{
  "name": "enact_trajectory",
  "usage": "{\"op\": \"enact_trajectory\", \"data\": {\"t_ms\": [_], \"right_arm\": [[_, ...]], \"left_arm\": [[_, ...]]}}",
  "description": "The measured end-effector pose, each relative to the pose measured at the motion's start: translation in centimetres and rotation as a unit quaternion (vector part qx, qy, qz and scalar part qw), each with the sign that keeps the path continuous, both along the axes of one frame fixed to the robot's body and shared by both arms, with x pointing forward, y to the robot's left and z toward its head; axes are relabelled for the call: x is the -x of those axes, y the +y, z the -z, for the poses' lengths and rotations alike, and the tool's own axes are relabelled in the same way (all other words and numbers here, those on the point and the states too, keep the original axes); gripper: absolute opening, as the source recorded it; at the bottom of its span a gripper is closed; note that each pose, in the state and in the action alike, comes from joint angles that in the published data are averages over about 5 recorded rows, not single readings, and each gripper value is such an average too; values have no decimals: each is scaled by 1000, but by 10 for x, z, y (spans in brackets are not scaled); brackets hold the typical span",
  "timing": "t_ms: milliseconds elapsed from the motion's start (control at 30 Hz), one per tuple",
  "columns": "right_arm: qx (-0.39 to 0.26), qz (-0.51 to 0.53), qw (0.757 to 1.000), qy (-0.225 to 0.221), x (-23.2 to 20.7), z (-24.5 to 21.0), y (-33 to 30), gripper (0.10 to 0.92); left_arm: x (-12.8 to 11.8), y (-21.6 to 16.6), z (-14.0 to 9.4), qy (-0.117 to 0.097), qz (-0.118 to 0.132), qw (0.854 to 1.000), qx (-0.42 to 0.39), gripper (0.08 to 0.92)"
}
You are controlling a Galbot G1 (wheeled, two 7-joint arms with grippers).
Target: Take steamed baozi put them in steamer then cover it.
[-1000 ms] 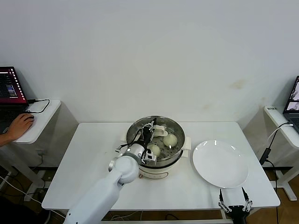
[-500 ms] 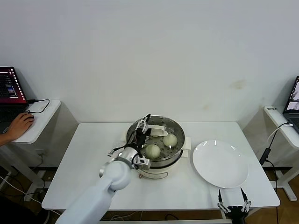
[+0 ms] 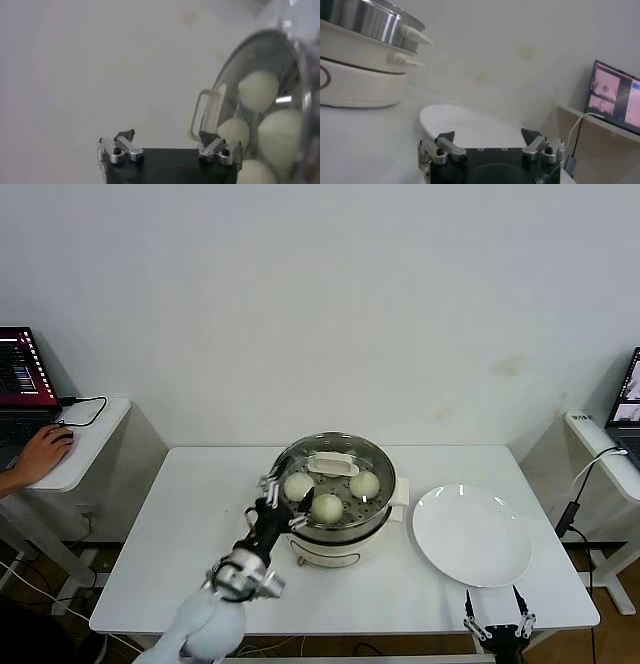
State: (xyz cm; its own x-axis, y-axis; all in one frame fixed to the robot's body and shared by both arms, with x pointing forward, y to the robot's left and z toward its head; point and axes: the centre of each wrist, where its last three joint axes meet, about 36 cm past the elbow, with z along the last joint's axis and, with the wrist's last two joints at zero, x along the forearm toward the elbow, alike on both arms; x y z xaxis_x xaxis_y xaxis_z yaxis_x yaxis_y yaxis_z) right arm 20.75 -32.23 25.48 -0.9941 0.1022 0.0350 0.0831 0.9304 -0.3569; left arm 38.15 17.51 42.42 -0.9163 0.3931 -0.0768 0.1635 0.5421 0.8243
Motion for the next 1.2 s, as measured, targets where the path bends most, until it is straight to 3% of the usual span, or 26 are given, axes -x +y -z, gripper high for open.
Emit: {"op": "enact_trajectory", "data": {"t_ms": [200,500,800,1200], "right_arm": [[-5,-15,1000,1,0,-5,1,823],[-20,-52,998,6,4,-20,3,823],[-46,-86,995,15,7,-35,13,823],[-84,-110,990,30,11,-48,31,823]], "left_arm": [[38,25,20,41,-33,983,174,823],[87,58,46,93,-110,927,348,823],[118,70,67,122,-151,889,414,823],[143,71,82,155,-161,875,429,823]]}}
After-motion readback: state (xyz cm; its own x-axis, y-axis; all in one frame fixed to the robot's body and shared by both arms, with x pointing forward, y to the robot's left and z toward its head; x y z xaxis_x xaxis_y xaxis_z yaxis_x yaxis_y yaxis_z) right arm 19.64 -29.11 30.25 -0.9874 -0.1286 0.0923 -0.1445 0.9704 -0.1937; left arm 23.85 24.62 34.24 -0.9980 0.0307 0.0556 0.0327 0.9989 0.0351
